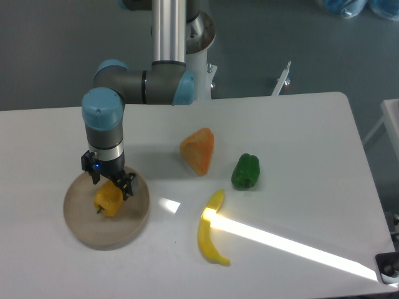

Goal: Pick up the yellow pepper from the plate
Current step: 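Lower the gripper onto the yellow pepper and close on it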

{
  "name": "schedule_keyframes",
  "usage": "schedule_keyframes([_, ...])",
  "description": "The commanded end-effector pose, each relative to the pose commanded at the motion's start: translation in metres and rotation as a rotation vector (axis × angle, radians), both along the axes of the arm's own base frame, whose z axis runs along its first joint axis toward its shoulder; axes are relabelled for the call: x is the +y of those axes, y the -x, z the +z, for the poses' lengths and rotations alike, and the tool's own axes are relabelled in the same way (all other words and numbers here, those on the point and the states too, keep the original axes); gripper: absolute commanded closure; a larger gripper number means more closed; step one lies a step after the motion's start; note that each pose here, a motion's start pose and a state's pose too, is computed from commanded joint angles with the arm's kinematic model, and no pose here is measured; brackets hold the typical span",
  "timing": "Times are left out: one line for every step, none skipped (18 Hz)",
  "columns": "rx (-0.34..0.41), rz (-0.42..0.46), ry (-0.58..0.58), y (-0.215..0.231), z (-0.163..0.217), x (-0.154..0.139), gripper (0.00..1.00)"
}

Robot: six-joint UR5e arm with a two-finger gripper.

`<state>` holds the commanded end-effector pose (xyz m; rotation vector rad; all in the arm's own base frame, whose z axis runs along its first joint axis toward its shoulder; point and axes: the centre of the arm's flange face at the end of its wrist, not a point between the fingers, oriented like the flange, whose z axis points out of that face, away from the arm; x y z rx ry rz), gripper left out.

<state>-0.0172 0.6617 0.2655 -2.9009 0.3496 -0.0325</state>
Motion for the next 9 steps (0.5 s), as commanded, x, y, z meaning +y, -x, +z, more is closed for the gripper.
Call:
schedule_keyframes([-0.001,0.000,0.003,0.0001,-0.0020,0.0003,0.00])
schedule_keyframes([-0.001,-0.003,0.003,-0.0015,-0.0029,0.0020,0.00])
schedule_keyframes([0.000,-0.003,0.006,-0.0012,-0.0052,0.0029,0.00])
schedule_keyframes([0.010,-0.001,0.004,-0.0001,-0.0037,0.0036,0.00])
schedule_keyframes([0.028,0.003,0.004,0.0020,-0.0018,0.0044,0.08])
schedule_keyframes([0.035,0.002,0.001,0.0019,0.0003,0.0056,0.17])
schedule_keyframes([0.036,0.004,0.003,0.0030,0.0001,0.0054,0.26])
schedule_keyframes([0.037,0.003,0.001,0.0031,0.0003,0.0055,0.35])
schedule_keyframes([0.037,0.001,0.001,0.0021,0.0003,0.0055,0.41])
